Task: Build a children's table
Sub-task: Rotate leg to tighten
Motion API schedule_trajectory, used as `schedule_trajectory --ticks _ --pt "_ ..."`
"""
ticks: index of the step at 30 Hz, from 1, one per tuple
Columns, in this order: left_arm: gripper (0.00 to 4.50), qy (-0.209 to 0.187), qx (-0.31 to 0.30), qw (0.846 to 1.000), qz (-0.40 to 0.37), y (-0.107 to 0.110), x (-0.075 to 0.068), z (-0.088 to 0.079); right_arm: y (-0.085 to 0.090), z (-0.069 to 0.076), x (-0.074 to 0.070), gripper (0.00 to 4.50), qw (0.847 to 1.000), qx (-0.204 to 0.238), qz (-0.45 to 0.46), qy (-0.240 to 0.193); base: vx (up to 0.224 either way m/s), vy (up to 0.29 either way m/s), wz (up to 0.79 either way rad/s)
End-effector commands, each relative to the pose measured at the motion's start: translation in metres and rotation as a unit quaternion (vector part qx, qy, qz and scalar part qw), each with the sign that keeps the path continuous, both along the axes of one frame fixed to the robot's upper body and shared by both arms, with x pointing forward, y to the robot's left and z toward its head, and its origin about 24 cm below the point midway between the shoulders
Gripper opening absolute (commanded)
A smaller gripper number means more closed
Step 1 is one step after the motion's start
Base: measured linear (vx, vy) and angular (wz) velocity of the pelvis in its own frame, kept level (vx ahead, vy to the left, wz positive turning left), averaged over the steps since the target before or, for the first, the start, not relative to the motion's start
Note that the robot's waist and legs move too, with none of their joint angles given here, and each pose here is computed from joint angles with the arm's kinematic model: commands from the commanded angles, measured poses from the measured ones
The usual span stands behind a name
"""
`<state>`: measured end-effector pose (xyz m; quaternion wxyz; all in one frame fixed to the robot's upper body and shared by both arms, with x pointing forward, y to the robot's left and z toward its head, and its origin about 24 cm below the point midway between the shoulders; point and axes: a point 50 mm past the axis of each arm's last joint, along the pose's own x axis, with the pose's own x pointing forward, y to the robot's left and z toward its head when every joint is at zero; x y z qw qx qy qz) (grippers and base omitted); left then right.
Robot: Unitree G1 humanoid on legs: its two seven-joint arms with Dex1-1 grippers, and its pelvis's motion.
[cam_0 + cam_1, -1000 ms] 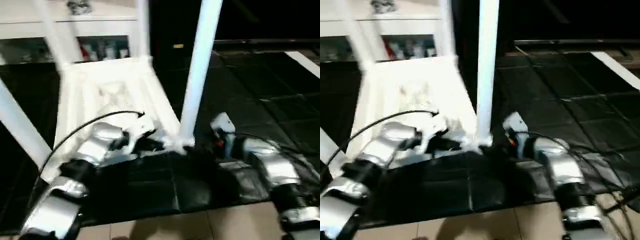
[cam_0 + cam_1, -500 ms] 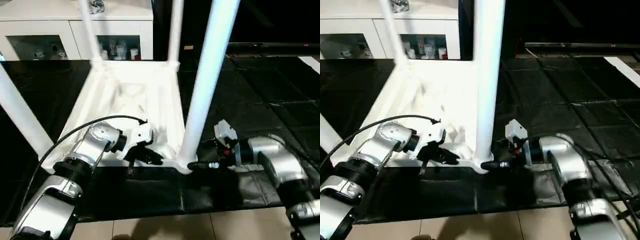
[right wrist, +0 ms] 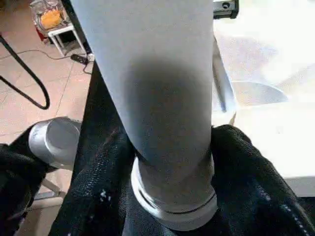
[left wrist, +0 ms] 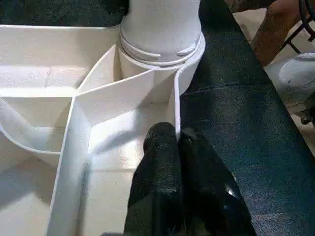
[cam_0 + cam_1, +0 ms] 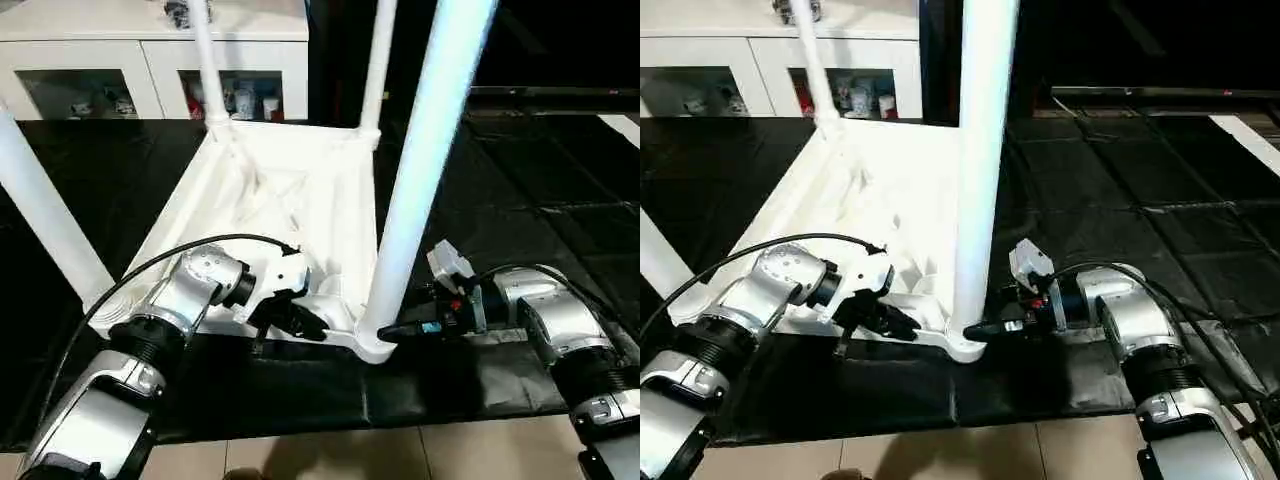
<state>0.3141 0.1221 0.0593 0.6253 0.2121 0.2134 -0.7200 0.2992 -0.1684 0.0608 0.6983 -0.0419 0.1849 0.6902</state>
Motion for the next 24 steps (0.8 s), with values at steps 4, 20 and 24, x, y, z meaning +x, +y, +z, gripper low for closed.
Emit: schedule_trajectory --ticks 4,20,24 --pt "0.0 0.008 0.008 1.0 -0.023 -0.008 -0.003 -0.001 0.003 -0.003 -0.008 2.04 0.999 0.017 0.029 0.02 0.0 0.0 0.0" --pt "0.0 -0.002 -0.108 0.955 0.276 -0.057 0.025 0.009 0.049 -0.028 -0.004 2.0 0.965 0.086 -0.247 0.029 0.0 0.0 0.0" --pt "0.0 -0.011 -0.12 0.932 0.342 -0.067 0.033 0.012 0.063 -0.037 0.016 2.0 0.935 0.05 -0.35 0.025 0.0 0.0 0.0"
